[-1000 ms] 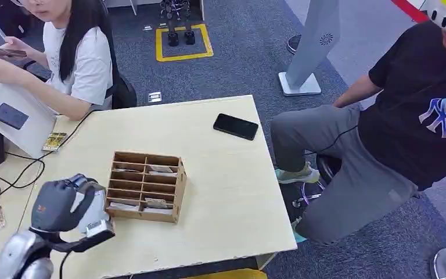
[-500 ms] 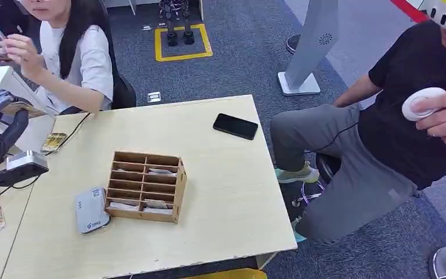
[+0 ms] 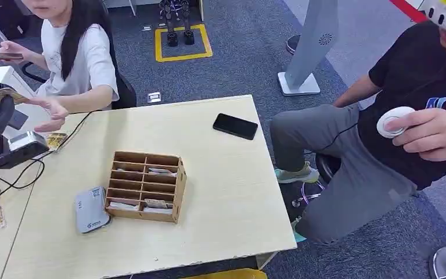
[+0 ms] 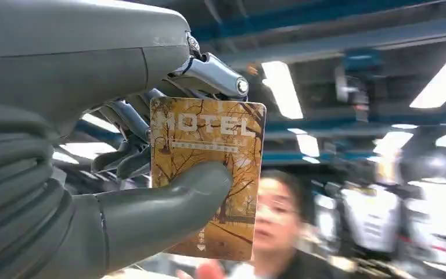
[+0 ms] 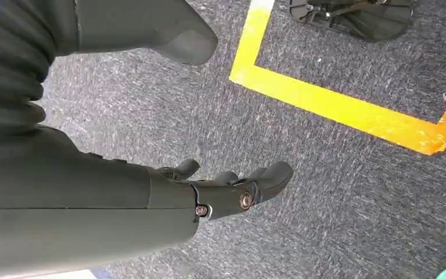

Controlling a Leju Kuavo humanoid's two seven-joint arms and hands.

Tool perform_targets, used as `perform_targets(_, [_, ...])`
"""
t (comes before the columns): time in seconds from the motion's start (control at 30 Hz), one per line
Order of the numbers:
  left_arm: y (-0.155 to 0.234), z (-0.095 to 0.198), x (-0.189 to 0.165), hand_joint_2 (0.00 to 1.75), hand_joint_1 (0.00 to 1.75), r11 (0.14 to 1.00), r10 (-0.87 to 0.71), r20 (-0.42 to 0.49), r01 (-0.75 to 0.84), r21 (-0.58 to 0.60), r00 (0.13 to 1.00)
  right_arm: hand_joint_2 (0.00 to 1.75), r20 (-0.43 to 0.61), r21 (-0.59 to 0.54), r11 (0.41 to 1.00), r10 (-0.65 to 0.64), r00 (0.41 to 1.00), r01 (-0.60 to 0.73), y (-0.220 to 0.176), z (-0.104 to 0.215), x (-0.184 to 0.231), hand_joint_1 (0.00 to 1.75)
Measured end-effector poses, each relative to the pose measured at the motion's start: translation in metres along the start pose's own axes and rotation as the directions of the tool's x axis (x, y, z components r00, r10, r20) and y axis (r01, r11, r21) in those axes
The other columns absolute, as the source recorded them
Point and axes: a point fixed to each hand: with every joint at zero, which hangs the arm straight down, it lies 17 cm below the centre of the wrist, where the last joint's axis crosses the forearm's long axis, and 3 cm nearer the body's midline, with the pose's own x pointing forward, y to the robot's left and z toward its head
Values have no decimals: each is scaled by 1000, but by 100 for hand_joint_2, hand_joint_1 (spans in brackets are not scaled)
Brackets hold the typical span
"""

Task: Pass the card to the sensor for recognition and then transmit it.

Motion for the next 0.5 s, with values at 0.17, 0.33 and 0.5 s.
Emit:
perform_targets(0.17, [-41, -11, -20, 175, 175, 994, -108, -74, 106, -30, 991, 175, 2, -2, 1000, 8, 1000, -8, -3, -2, 6, 0])
perform_targets(0.33, [-77, -8, -24, 175, 175, 990, -105, -108, 93, -110, 989, 175, -3, -2, 1000, 8, 1000, -8, -4, -2, 6, 0])
perform_targets(0.5, [-96, -3, -26, 175, 175, 984, -100, -120, 81, -157, 988, 175, -2, -2, 1000, 8, 1000, -8, -4, -2, 6, 0])
